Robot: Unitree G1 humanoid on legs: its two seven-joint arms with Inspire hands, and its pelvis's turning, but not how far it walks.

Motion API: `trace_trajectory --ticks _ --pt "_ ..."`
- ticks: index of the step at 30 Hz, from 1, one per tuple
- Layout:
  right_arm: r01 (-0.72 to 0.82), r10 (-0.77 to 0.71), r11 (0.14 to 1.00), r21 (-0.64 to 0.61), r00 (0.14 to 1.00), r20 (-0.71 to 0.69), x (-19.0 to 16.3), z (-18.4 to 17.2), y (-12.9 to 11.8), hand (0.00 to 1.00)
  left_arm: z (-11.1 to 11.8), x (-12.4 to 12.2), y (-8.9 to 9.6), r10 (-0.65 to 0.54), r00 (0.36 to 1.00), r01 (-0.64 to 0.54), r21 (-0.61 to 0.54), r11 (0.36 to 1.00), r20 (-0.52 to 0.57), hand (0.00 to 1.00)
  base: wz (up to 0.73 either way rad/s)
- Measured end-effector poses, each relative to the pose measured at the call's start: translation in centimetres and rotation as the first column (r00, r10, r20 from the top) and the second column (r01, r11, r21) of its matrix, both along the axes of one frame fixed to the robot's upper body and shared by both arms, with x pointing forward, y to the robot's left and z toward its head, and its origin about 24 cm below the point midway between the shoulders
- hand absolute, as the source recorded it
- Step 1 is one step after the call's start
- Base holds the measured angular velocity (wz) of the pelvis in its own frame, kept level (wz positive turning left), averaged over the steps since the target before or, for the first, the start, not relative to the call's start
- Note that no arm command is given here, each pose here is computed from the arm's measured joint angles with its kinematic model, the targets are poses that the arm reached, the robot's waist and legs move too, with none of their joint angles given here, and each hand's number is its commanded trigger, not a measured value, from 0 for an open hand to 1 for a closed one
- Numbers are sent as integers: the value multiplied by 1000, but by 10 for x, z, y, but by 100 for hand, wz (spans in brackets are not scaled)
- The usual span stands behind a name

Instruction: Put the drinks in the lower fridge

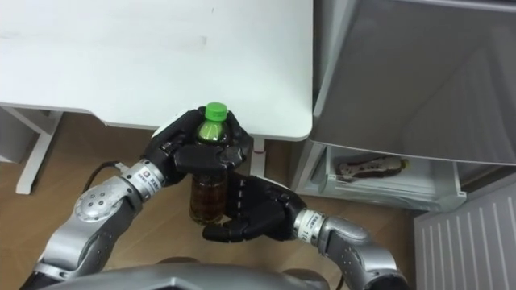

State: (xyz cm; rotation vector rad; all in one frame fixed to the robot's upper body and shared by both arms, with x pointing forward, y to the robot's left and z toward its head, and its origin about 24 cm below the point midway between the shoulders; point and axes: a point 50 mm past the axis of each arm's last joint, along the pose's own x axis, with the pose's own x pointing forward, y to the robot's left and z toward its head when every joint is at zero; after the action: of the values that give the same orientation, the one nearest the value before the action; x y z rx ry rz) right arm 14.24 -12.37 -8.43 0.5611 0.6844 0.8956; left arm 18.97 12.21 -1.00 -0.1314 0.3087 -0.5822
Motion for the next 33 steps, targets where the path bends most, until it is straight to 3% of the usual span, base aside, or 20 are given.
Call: trace_trajectory --ticks 12,13,15,16,24,33 --pt "-16 16 1000 -10 999 -41 -3 -2 -2 1 -7 -5 -2 -30 999 31 17 999 -42 100 0" --pt "-18 18 1000 -11 999 -42 -4 -2 -2 22 -8 -5 -2 -34 998 35 19 999 -43 100 0" --pt "-23 22 1000 -12 999 -44 -4 -3 -1 80 -9 -6 -2 -47 998 48 29 998 -49 100 0" --pt "-23 23 1000 -11 999 -44 -4 -3 -1 100 -9 -7 -2 -48 998 49 29 998 -50 100 0" --pt "29 -37 994 -109 997 -73 -5 -10 -8 100 -10 -11 -12 -98 993 97 -23 995 -66 100 0" --pt "26 -34 992 -120 997 -69 -6 -10 -9 100 -10 -12 -13 -100 991 97 -46 994 -85 100 0"
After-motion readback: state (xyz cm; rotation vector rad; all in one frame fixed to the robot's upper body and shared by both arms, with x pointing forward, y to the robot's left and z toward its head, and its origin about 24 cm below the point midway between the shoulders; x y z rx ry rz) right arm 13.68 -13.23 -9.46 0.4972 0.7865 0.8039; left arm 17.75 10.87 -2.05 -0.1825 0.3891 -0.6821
